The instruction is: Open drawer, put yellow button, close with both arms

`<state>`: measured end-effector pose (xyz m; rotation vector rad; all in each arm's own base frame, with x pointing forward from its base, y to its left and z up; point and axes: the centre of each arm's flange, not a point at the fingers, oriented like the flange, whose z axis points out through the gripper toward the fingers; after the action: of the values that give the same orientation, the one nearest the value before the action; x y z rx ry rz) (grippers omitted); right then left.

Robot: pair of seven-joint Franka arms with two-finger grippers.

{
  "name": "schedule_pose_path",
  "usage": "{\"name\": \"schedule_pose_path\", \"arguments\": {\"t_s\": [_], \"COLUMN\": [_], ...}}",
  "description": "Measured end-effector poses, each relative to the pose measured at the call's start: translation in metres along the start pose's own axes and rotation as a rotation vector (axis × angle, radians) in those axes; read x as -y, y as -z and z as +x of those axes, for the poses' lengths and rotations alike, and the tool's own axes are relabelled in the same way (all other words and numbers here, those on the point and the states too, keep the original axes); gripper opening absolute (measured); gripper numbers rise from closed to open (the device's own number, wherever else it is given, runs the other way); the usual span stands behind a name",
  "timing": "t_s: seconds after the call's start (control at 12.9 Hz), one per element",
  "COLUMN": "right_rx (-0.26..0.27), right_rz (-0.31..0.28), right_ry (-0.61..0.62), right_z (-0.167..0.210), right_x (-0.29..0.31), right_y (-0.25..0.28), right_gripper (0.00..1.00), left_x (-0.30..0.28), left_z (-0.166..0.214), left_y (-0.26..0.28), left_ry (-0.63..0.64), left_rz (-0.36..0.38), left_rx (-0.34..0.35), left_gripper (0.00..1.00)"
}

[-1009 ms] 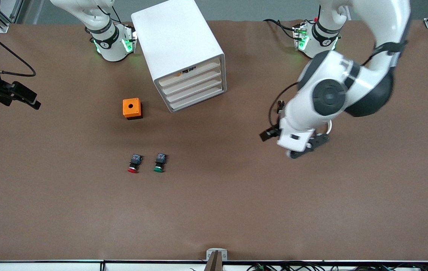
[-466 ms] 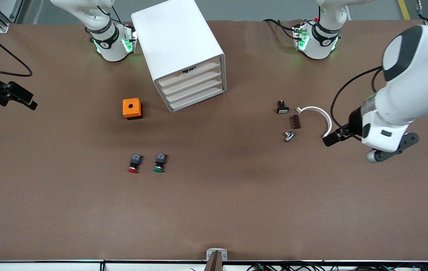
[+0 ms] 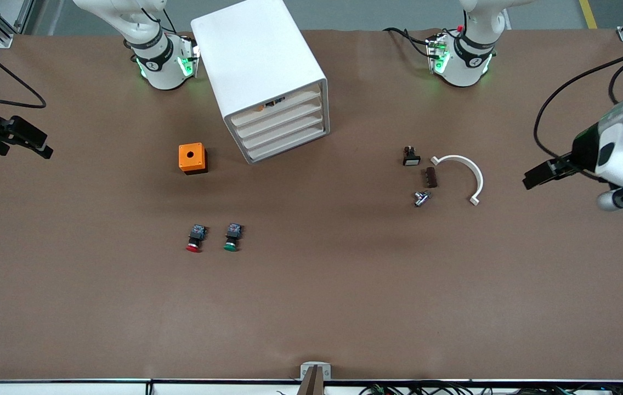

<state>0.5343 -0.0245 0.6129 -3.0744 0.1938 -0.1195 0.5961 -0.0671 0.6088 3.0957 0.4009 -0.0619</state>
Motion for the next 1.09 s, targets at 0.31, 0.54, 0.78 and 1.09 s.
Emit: {"name": "schedule_pose_path", "arguments": {"t_s": [0.31, 0.54, 0.78, 1.09], "right_rx": [-0.007, -0.009, -0.010, -0.010], "right_rz": [0.000, 0.001, 0.001, 0.001], "right_ry": [-0.007, -0.007, -0.008, -0.009], "right_z": [0.001, 0.001, 0.001, 0.001], "right_x": [-0.004, -0.004, -0.005, -0.005], "right_y": [0.004, 0.005, 0.005, 0.006], "right_gripper": [1.00, 1.00, 1.00, 1.00], "left_x": [0.040, 0.042, 0.037, 0.031], "left_z": [-0.003, -0.013, -0.033, -0.059], "left_y": [0.018, 0.026, 0.037, 0.031], "left_ry": [-0.097, -0.148, -0.218, -0.246], "left_rz": [0.014, 0.032, 0.059, 0.069], "left_rx": [0.002, 0.000, -0.011, -0.022], "left_gripper": [1.00, 1.00, 1.00, 1.00]}}
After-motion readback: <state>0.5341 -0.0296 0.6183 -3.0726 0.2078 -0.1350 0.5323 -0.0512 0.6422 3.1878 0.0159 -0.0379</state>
